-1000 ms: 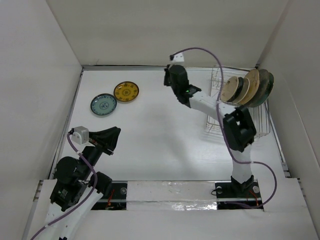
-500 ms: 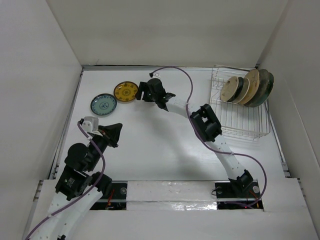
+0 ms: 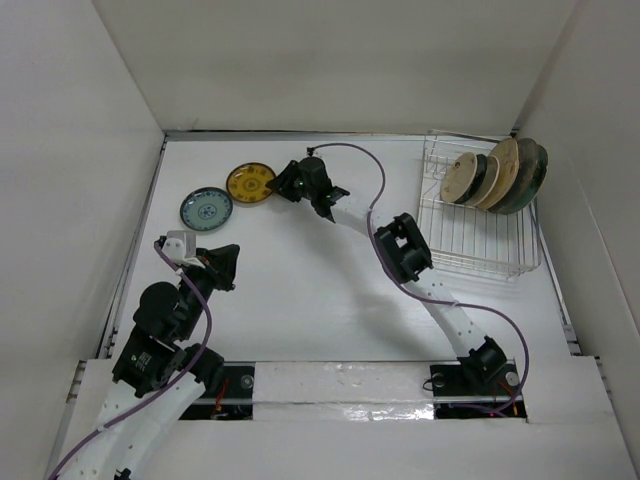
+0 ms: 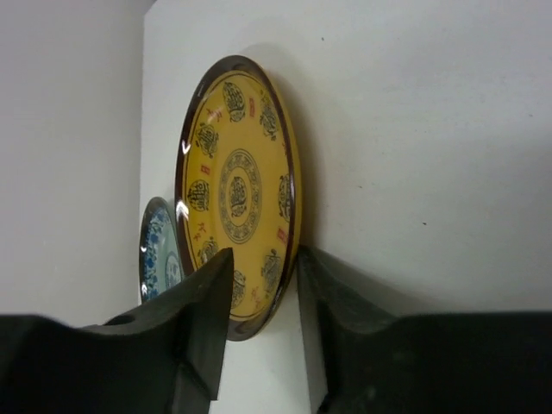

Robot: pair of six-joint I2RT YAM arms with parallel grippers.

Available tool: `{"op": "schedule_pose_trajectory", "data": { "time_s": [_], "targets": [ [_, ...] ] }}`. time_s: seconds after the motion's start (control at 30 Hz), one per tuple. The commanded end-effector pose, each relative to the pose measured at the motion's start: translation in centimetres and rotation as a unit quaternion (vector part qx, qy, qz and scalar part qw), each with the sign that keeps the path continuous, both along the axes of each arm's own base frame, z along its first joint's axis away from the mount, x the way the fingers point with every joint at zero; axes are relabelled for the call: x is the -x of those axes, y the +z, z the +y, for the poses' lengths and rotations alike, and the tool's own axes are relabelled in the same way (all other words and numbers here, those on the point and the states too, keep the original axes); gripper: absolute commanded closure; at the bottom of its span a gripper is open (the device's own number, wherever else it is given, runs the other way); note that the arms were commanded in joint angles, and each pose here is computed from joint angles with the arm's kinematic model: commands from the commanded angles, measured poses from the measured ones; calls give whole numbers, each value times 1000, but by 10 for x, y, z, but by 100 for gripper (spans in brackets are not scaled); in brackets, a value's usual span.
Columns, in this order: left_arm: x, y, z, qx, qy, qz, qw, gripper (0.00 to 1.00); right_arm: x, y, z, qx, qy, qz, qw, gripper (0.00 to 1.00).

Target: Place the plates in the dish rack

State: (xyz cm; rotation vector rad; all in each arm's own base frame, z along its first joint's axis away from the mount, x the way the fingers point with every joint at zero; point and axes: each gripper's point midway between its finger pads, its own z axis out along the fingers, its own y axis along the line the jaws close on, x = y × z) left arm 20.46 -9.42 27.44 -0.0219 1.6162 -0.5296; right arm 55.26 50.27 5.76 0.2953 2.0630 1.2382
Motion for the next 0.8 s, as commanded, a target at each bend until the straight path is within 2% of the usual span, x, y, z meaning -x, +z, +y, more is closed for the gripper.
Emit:
{"op": "schedule_pose_trajectory", "data": {
  "time_s": [0.0, 0.03, 0.07, 0.17, 0.2, 0.27, 0.3, 0.37, 0.43, 0.53, 0.57, 0.63, 0.67, 0.7, 0.73, 0.77],
  "targets": [
    [0, 18, 7, 16, 17, -26, 999, 96, 8, -10, 7, -20, 7, 25, 999, 63],
    [0, 18, 7, 16, 16, -27, 999, 96, 9, -12, 7, -19, 7, 27, 999, 69],
    [-1, 18, 6, 16, 16, -27, 999, 96, 8, -6, 6, -22, 4, 24, 999, 79],
    [0, 18, 5, 14, 13, -27, 999, 95, 10, -15, -6, -15, -21, 27, 999, 92],
    [0, 18, 5, 14, 11, -27, 999, 95, 9, 3, -7, -23, -26, 12, 999, 95],
    [1, 19, 5, 15, 10, -30, 999, 95, 13, -11, -19, -4, -44, 20, 999, 100],
    [1, 20, 5, 16, 10, -31, 999, 95, 15, 15, -17, -14, -44, -7, 999, 100],
    [2, 21, 5, 18, 8, -33, 999, 95, 19, 8, -30, 6, -60, -9, 998, 100],
    [4, 22, 5, 18, 7, -36, 999, 95, 18, 46, -38, -5, -76, -49, 996, 100],
    [6, 24, 5, 20, 4, -42, 999, 95, 25, 65, -52, 4, -85, -81, 993, 100],
    [7, 25, 5, 22, 3, -44, 999, 95, 31, 100, -53, -6, -87, -107, 990, 100],
    [9, 26, 4, 22, -3, -47, 999, 95, 38, 113, -66, 28, -87, -142, 986, 100],
    [10, 28, 5, 24, -3, -51, 998, 95, 40, 152, -79, 29, -105, -173, 979, 100],
    [12, 29, 5, 25, -6, -54, 998, 95, 37, 163, -97, 63, -117, -200, 971, 100],
    [14, 30, 3, 27, -13, -57, 998, 95, 41, 155, -115, 96, -124, -199, 967, 100],
    [17, 34, 4, 30, -16, -67, 997, 94, 36, 192, -150, 102, -161, -221, 956, 100]
  ]
}}
